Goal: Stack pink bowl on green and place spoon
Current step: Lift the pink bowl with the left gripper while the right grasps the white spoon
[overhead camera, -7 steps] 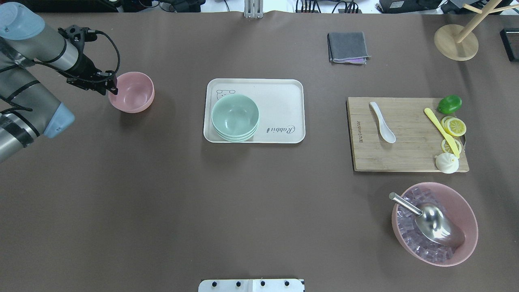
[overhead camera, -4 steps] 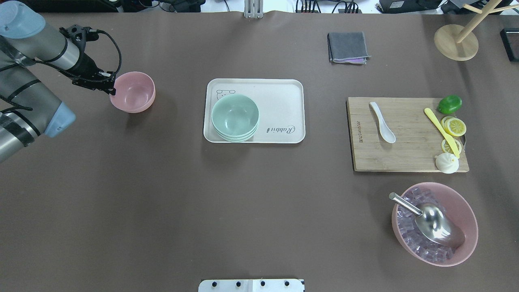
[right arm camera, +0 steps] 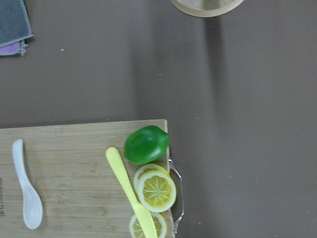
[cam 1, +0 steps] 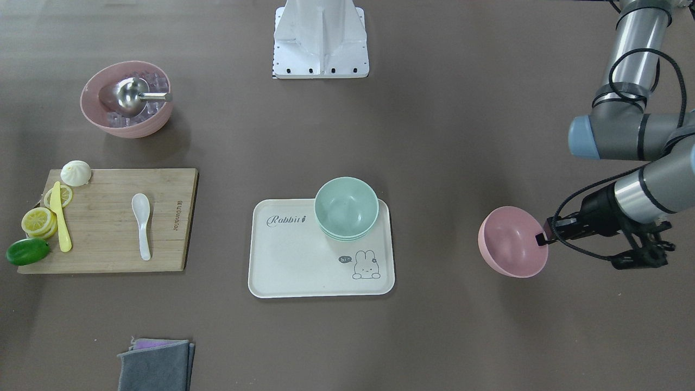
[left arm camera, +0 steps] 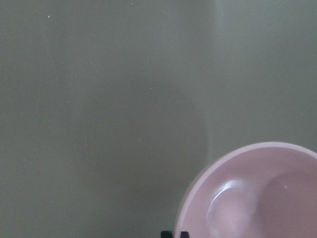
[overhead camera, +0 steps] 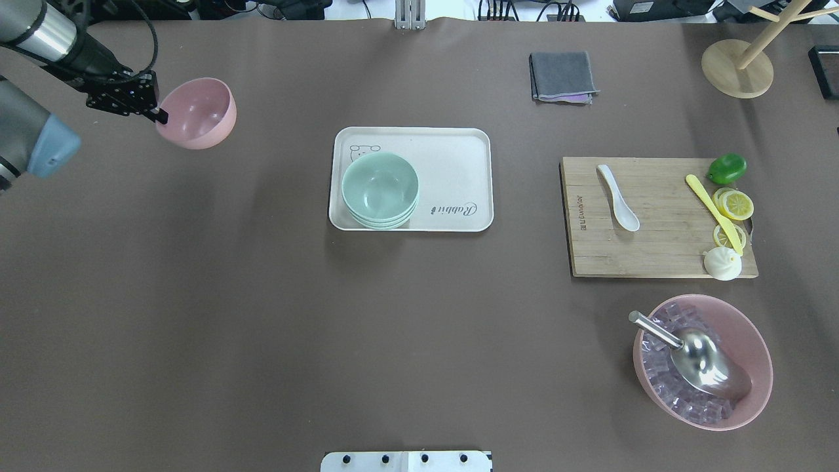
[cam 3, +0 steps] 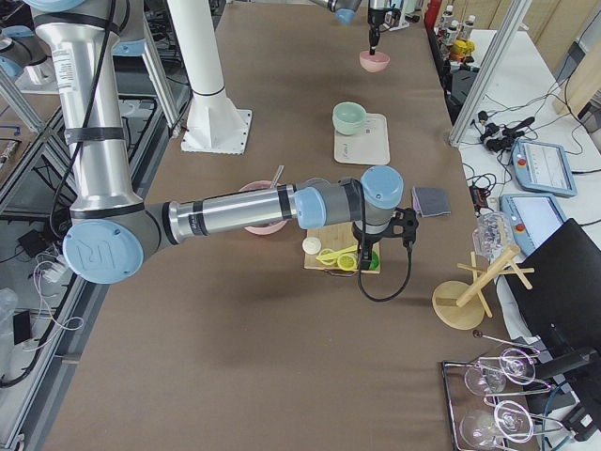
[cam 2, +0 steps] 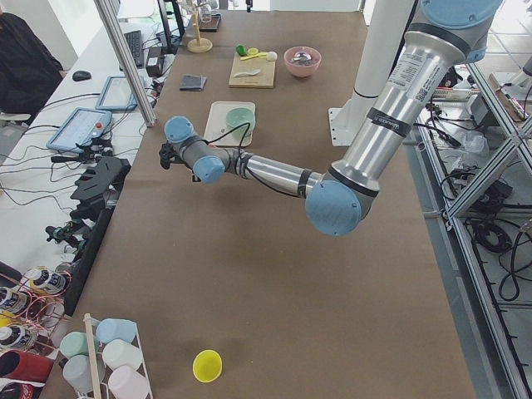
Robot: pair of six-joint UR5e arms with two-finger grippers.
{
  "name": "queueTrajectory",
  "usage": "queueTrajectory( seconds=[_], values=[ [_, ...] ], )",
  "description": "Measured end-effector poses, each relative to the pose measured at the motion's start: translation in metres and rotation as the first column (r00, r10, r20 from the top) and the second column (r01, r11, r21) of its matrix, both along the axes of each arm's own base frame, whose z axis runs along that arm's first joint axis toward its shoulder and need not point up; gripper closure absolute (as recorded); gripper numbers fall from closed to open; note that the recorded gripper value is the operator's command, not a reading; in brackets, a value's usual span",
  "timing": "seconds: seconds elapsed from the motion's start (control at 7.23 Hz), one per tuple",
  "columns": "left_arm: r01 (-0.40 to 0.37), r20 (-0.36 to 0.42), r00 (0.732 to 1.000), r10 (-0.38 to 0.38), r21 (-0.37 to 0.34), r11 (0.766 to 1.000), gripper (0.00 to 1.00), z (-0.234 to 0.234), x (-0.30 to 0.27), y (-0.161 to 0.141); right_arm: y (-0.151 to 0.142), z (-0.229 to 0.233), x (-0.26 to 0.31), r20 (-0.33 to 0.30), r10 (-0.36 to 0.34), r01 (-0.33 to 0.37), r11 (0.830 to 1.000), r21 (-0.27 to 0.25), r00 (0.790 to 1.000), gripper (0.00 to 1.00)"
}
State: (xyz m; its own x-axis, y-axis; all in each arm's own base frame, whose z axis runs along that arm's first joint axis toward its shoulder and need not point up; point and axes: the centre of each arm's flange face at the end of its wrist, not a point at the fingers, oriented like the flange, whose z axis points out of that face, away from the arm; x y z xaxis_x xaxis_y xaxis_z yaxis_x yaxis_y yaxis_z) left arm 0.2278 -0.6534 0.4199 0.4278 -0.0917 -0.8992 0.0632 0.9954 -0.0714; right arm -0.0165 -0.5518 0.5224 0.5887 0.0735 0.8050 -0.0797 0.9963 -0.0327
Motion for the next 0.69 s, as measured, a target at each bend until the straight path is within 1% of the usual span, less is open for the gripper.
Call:
queueTrajectory(
  seconds=[0.14, 0.28, 0.55, 0.69],
  values=[
    [0.006, -0.012, 1.000, -0.007, -0.023, 1.000, 1.00, -0.019, -0.014, 0.001, -0.019, -0.033, -0.035, -0.002, -0.009, 0.009, 1.000, 0.002, 1.000, 0.00],
    [0.011, -0.015, 1.000, -0.012, -0.036, 0.999, 1.00, -0.038, -0.022, 0.001, -0.037, -0.070, -0.082, -0.031, -0.024, 0.025, 0.999, 0.020, 0.999, 0.00],
    [0.018, -0.016, 1.000, -0.019, -0.043, 0.999, 1.00, -0.065, -0.027, -0.001, -0.054, -0.123, -0.184, -0.114, -0.065, 0.074, 0.994, 0.076, 0.991, 0.00],
    [0.020, -0.017, 1.000, -0.020, -0.041, 0.999, 1.00, -0.071, -0.027, -0.002, -0.057, -0.135, -0.223, -0.143, -0.089, 0.104, 0.989, 0.105, 0.986, 0.00]
  ],
)
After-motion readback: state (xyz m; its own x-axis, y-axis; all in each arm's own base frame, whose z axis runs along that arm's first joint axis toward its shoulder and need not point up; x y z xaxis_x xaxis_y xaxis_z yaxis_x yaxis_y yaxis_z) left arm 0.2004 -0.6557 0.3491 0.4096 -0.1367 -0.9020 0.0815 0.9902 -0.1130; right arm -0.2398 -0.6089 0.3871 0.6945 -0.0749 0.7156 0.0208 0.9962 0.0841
